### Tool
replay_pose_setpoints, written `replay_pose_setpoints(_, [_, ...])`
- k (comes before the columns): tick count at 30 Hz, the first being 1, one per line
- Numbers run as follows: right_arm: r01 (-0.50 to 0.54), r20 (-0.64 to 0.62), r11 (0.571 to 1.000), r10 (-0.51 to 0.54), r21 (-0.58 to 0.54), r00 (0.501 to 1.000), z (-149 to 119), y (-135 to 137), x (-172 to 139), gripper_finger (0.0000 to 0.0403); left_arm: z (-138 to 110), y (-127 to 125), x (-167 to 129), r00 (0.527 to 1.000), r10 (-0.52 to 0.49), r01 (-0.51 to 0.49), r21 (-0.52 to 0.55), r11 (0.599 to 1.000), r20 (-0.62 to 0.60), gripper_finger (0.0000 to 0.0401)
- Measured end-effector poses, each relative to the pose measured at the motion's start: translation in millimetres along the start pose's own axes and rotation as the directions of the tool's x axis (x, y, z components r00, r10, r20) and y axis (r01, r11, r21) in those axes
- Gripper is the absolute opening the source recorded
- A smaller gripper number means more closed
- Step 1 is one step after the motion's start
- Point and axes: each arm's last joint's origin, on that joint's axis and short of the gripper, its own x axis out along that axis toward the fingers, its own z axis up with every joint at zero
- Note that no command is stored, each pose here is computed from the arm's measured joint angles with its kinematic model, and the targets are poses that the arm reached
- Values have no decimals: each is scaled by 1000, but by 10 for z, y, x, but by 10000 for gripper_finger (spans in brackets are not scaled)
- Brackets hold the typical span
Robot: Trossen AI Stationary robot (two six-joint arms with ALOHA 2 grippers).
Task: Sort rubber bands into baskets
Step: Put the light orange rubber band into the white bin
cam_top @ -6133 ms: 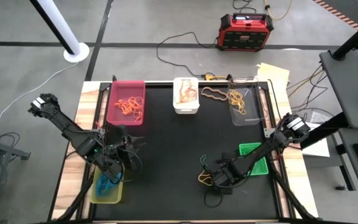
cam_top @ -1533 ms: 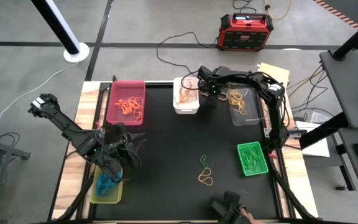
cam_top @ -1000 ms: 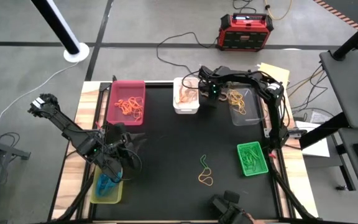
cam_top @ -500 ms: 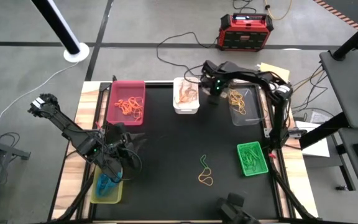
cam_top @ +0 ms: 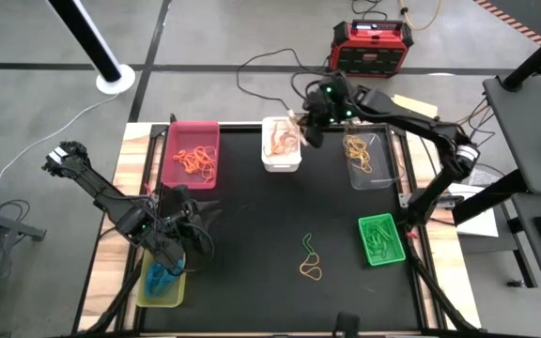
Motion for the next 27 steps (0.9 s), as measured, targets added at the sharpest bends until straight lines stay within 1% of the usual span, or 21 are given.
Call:
replay_pose_setpoints(4, [-27,92,999,30,-39,995,134,186,64,9,-8,-3,3,1000,1,-1,-9,1000,-2,97])
replay_pose_setpoints(7, [-51,118,999,53,-20,992,180,281,184,9,-16,-7,5,1000,0,0,-10,1000,-2,97])
replay_pose_setpoints(12, [-81,99,995,75,56,992,163,373,435,9,-19,-8,6,1000,0,-1,-29,1000,-3,97])
replay_pose_setpoints(18, [-83,52,990,78,118,996,84,352,654,14,-19,-8,6,1000,0,-1,-29,1000,-3,97])
replay_pose_setpoints(20, [-83,34,987,79,135,996,53,344,724,21,-19,-8,6,1000,0,0,-29,1000,-3,97])
replay_pose_setpoints(23, [-82,16,988,80,132,997,21,336,792,42,-19,-8,6,1000,0,-1,-29,1000,-3,97])
replay_pose_setpoints(27, [-26,1,991,26,134,1000,5,315,827,82,-19,-8,6,1000,0,-1,-30,1000,-3,97])
